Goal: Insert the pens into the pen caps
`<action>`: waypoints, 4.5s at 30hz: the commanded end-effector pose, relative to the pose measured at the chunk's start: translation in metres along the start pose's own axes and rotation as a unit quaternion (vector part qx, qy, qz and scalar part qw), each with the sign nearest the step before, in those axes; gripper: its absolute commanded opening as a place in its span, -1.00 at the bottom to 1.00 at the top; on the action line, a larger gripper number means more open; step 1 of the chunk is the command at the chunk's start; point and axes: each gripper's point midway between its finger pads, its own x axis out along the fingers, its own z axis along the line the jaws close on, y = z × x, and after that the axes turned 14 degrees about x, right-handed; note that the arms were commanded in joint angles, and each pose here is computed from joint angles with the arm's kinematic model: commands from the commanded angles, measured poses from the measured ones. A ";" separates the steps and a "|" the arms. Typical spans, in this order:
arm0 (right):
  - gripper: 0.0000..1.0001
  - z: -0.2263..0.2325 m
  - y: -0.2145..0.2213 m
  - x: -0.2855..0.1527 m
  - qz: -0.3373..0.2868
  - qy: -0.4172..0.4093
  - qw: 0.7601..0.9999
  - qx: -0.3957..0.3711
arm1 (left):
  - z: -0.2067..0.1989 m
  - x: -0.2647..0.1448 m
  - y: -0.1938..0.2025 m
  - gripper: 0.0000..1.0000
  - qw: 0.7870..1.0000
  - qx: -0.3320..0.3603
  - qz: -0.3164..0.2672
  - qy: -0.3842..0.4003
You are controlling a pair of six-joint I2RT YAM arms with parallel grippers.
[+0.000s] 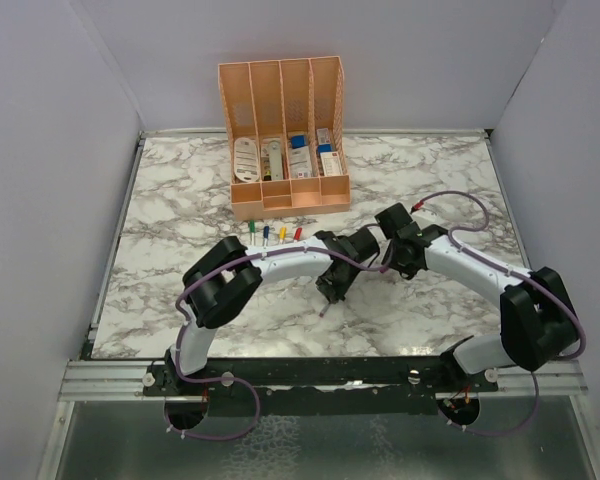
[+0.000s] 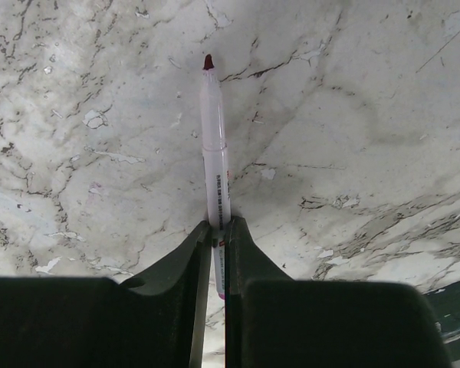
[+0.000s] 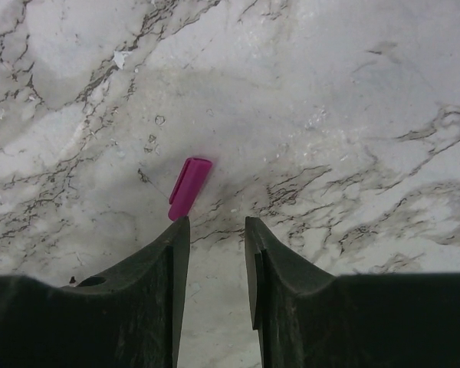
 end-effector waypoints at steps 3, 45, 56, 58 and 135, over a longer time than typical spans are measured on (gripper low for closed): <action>-0.31 0.017 0.016 0.009 0.045 -0.015 0.999 -0.001 | 0.132 0.010 0.080 -1.00 0.948 0.067 0.159 -0.267; -0.28 0.008 0.024 0.035 0.034 0.043 0.998 0.042 | 0.119 -0.145 -0.026 -1.00 0.966 -0.010 -0.129 -0.222; -0.32 0.007 0.036 0.052 0.045 0.055 0.997 0.037 | 0.135 -0.189 -0.018 -1.00 0.949 -0.072 -0.199 -0.232; -0.33 0.006 0.037 0.053 0.047 0.057 0.997 0.035 | 0.138 -0.193 -0.016 -1.00 0.948 -0.082 -0.205 -0.231; -0.98 0.158 -0.099 -0.253 -0.224 -0.665 0.712 -0.023 | 0.012 -0.237 -0.107 -1.00 0.771 0.019 -0.600 0.211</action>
